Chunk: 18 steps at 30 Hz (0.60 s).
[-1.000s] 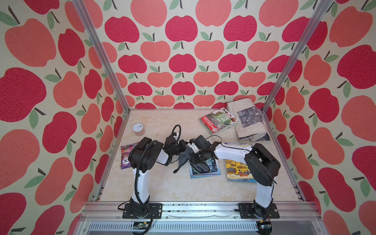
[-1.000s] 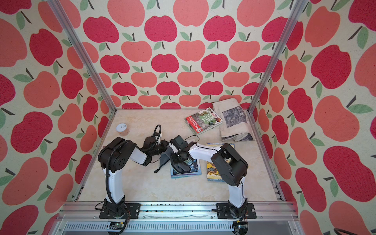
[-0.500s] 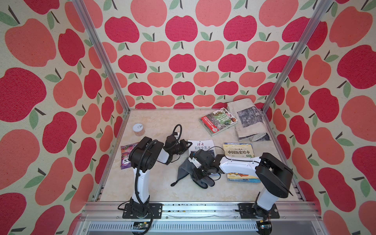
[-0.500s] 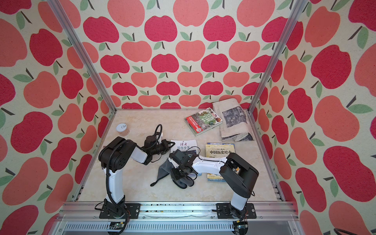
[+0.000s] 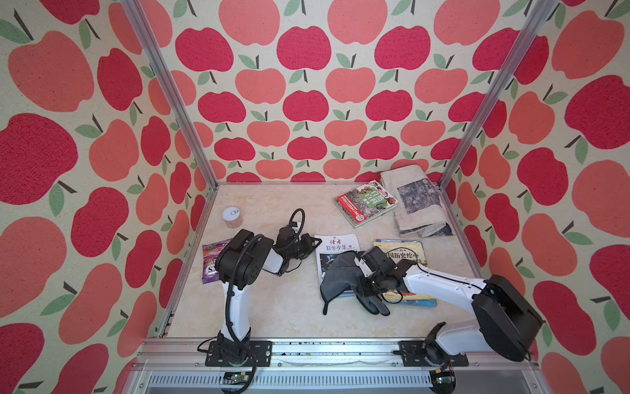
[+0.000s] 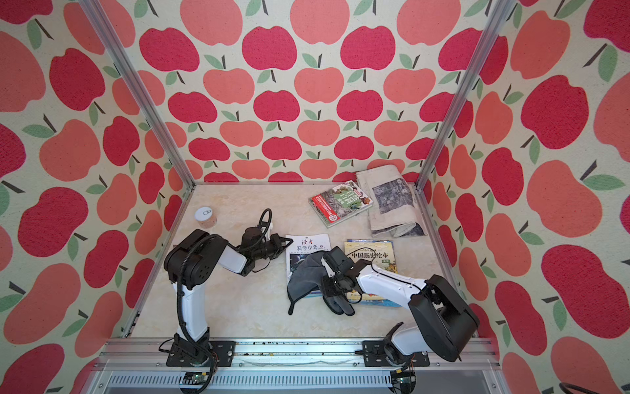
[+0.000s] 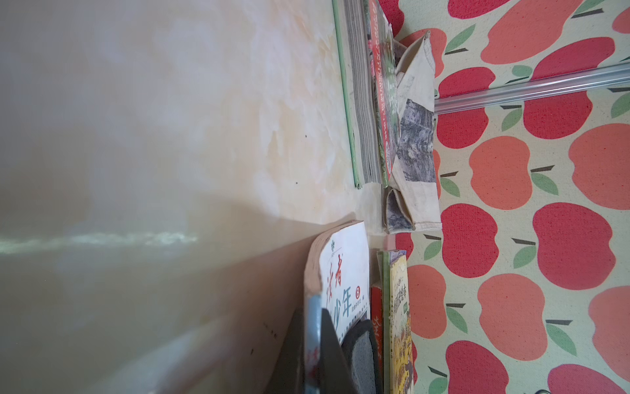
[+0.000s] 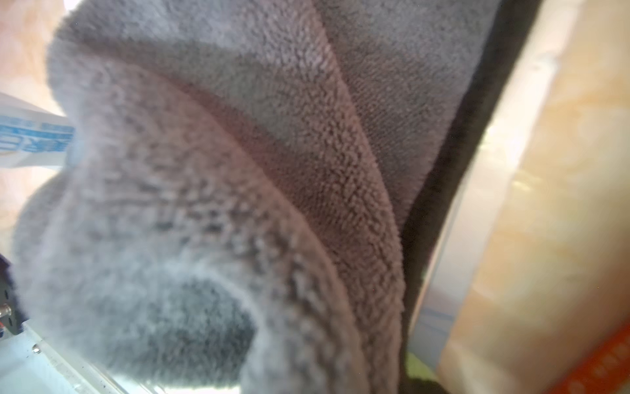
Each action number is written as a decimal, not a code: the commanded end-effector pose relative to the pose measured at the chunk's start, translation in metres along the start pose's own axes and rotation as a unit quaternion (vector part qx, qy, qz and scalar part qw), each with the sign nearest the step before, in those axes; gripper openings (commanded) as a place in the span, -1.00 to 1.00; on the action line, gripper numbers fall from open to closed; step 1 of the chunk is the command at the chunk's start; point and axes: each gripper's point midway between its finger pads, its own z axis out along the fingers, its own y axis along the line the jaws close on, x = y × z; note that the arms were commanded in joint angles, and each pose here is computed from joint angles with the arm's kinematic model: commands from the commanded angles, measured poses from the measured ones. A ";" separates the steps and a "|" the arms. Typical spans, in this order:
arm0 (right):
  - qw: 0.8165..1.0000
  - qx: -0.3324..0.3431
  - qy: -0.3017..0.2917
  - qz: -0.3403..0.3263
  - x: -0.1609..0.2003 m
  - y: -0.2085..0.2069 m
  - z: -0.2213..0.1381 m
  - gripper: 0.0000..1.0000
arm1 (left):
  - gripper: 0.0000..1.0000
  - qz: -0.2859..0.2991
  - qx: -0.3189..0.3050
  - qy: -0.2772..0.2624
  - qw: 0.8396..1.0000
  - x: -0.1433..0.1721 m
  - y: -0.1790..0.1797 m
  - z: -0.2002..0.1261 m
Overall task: Wipe the cover of the book
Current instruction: Wipe the dirt from the cover of the book.
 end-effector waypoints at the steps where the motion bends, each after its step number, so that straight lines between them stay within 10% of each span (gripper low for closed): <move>1: 1.000 0.020 0.012 -0.001 0.006 -0.007 -0.001 -1.00 | -1.00 0.013 0.009 0.004 1.000 -0.002 -0.009 0.000; 18: 0.993 -0.074 0.039 -0.081 -0.024 0.119 0.053 -1.00 | -1.00 0.011 0.011 0.007 1.000 0.003 -0.015 0.004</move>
